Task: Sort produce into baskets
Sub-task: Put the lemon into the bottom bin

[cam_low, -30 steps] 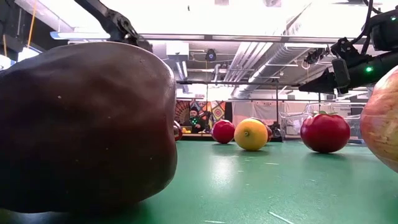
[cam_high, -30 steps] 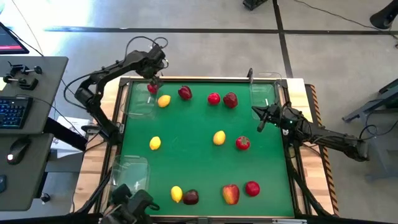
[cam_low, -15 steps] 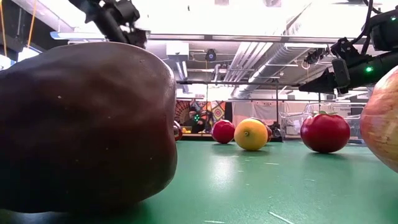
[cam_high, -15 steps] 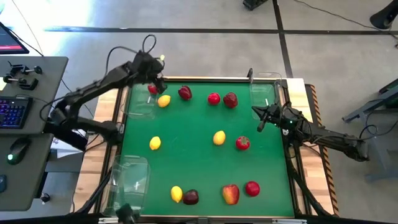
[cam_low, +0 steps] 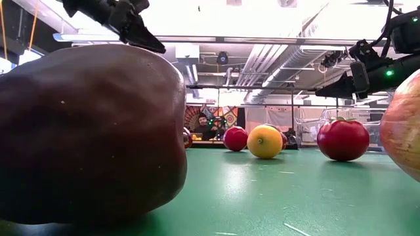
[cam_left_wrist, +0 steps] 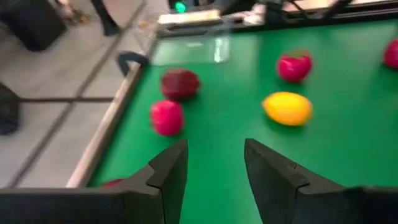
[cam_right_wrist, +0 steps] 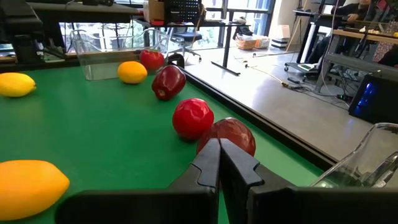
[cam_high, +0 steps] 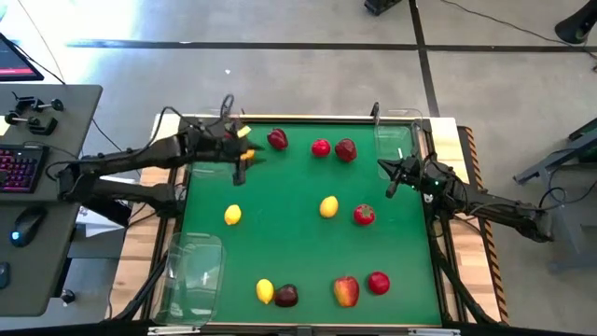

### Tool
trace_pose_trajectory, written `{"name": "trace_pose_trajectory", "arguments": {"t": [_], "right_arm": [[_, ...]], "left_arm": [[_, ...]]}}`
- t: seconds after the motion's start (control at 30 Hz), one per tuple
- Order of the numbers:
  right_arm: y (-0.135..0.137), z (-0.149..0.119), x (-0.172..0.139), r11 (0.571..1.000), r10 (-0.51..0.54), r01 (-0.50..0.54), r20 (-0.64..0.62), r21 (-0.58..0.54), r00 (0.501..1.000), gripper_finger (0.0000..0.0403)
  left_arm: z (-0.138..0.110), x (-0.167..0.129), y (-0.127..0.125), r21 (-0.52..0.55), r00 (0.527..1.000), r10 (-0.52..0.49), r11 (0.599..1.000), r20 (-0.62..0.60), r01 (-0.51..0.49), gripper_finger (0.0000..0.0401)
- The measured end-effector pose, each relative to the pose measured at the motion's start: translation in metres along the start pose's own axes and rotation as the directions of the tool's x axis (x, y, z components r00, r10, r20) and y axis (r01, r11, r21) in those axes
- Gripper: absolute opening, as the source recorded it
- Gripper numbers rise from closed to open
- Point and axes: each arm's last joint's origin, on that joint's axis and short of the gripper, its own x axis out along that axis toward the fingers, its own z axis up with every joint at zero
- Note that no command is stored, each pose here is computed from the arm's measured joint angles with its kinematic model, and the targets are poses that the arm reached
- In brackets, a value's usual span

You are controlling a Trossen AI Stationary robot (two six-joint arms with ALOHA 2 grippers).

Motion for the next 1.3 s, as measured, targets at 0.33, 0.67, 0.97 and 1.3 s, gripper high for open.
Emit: {"name": "trace_pose_trajectory", "arguments": {"t": [0.33,0.67,0.97,1.3], "right_arm": [[0.000,0.000,0.000,1.000,0.000,0.000,0.000,0.000,1.000,0.0000],[0.000,0.000,0.000,1.000,0.000,0.000,-0.001,0.000,1.000,0.0000],[0.000,0.000,0.000,1.000,0.000,0.000,-0.001,0.000,1.000,0.0000],[0.000,0.000,0.000,1.000,0.000,0.000,0.000,0.000,1.000,0.0000]], "left_arm": [[-0.001,0.046,-0.031,0.019,0.994,-0.111,0.994,0.009,0.111,0.0131],[-0.001,0.106,-0.072,0.070,0.968,-0.201,0.979,0.151,0.192,0.0083],[-0.016,0.139,-0.094,-0.022,0.967,-0.222,0.974,0.128,0.226,0.0079],[-0.011,0.181,-0.134,-0.081,0.976,-0.208,0.974,0.060,0.213,0.0116]]}}
